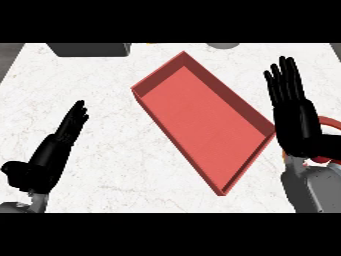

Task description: Pick the tomato from the plate and place it in the cardboard box

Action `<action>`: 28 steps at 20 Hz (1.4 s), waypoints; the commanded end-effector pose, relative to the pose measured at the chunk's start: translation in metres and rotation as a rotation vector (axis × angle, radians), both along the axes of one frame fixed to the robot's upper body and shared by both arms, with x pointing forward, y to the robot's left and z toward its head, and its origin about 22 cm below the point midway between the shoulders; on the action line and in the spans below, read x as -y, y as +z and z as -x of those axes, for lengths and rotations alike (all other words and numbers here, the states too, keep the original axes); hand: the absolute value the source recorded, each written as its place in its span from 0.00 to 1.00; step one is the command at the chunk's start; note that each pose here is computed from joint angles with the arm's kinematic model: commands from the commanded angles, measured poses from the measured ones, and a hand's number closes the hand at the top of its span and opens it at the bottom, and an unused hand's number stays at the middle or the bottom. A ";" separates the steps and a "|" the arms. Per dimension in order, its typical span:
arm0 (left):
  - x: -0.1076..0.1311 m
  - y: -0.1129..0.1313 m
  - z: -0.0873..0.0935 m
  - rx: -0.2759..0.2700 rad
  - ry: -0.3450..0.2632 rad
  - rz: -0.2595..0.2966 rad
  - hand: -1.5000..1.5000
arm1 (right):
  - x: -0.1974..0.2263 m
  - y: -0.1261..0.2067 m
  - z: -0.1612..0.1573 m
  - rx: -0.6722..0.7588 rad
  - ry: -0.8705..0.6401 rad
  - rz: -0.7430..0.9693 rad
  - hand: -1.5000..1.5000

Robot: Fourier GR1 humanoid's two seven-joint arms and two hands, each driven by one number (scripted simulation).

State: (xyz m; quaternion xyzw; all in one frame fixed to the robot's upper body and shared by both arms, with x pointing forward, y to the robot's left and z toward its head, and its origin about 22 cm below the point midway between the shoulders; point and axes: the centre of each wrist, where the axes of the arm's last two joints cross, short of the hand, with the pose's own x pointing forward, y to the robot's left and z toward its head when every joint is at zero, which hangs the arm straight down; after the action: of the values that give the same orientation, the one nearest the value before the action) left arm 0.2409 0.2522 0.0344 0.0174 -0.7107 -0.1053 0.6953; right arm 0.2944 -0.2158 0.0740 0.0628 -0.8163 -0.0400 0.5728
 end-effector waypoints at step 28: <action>-0.035 -0.022 -0.002 -0.091 0.230 -0.199 0.50 | 0.277 0.048 0.021 -0.268 0.161 1.215 0.00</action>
State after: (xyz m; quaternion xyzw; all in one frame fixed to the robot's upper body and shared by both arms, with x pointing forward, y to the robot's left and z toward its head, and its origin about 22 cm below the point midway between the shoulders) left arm 0.2424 0.2865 0.0100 0.1667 -0.6606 -0.0936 0.7260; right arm 0.2742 -0.4884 0.1036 -0.2021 -0.6917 0.3684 0.5874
